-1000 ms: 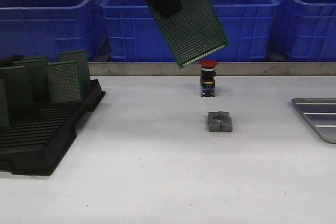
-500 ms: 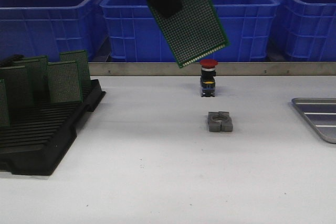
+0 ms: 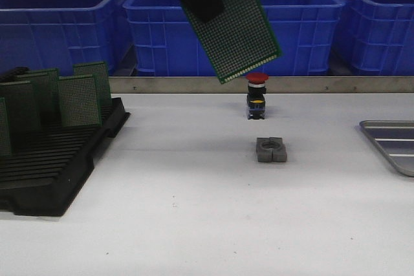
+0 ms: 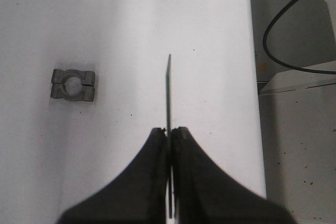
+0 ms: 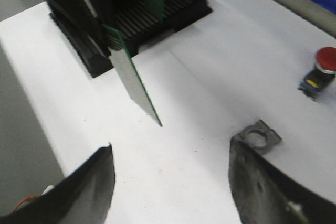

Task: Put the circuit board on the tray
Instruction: 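Grasp the board's lower edge with the right gripper from the left gripper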

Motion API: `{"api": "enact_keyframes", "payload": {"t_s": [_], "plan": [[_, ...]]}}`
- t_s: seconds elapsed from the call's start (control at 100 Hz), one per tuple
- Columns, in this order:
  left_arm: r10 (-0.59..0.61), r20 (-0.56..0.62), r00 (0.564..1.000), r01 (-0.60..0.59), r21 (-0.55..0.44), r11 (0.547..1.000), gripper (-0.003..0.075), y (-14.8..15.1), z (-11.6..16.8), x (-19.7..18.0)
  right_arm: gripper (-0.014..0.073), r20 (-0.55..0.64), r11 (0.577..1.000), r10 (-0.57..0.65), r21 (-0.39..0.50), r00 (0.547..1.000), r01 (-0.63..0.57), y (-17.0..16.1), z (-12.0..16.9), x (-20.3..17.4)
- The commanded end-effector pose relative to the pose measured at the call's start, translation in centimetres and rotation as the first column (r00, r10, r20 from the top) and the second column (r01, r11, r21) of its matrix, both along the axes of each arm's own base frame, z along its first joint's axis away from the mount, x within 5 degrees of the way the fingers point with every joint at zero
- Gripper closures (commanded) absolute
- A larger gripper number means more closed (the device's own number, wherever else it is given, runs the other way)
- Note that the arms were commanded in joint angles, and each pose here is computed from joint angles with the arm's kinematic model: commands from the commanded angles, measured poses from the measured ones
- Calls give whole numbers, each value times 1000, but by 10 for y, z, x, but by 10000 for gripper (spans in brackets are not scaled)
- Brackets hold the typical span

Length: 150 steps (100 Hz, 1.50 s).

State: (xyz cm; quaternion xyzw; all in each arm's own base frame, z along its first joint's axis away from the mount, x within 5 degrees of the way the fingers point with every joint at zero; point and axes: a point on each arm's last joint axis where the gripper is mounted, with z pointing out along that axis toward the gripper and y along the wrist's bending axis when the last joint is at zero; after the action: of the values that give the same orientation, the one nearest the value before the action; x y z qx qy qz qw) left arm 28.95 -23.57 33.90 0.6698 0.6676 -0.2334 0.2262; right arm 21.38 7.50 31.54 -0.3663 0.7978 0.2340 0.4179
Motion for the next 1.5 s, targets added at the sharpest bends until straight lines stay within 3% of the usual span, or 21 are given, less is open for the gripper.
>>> {"api": "enact_keyframes", "payload": {"t_s": [0.0,0.49,0.63,0.89,1.01,1.1,1.17,1.21,1.32,1.39,1.49], "plan": [[-22,8,1000,22,-66,998,738,2,28,-16,107,36,997,67,46,997,-69,10,9,12],[-22,8,1000,22,-66,998,738,2,28,-16,134,-12,972,233,16,973,-232,56,-9,52],[-22,8,1000,22,-66,998,738,2,28,-16,260,-22,970,242,18,970,-242,60,-12,53],[-22,8,1000,22,-66,998,738,2,28,-16,592,-14,975,221,32,975,-220,60,-11,55],[-22,8,1000,22,-66,998,727,2,28,-16,666,-14,975,218,32,976,-218,60,-11,55],[-22,8,1000,22,-66,998,640,2,28,-16,662,-14,976,218,32,976,-218,60,-11,55],[-22,8,1000,22,-66,998,509,2,28,-16,662,-13,976,217,31,976,-217,60,-11,55],[-22,8,1000,22,-66,998,397,2,28,-16,662,-13,976,217,31,976,-217,60,-11,55],[-22,8,1000,22,-66,998,205,2,28,-16,662,-13,976,217,30,976,-216,59,-11,55],[-22,8,1000,22,-66,998,163,2,28,-16,662,-12,978,207,25,978,-206,56,-11,56],[-22,8,1000,22,-66,998,164,2,28,-16,662,-26,985,169,24,985,-168,46,-8,57]]}}
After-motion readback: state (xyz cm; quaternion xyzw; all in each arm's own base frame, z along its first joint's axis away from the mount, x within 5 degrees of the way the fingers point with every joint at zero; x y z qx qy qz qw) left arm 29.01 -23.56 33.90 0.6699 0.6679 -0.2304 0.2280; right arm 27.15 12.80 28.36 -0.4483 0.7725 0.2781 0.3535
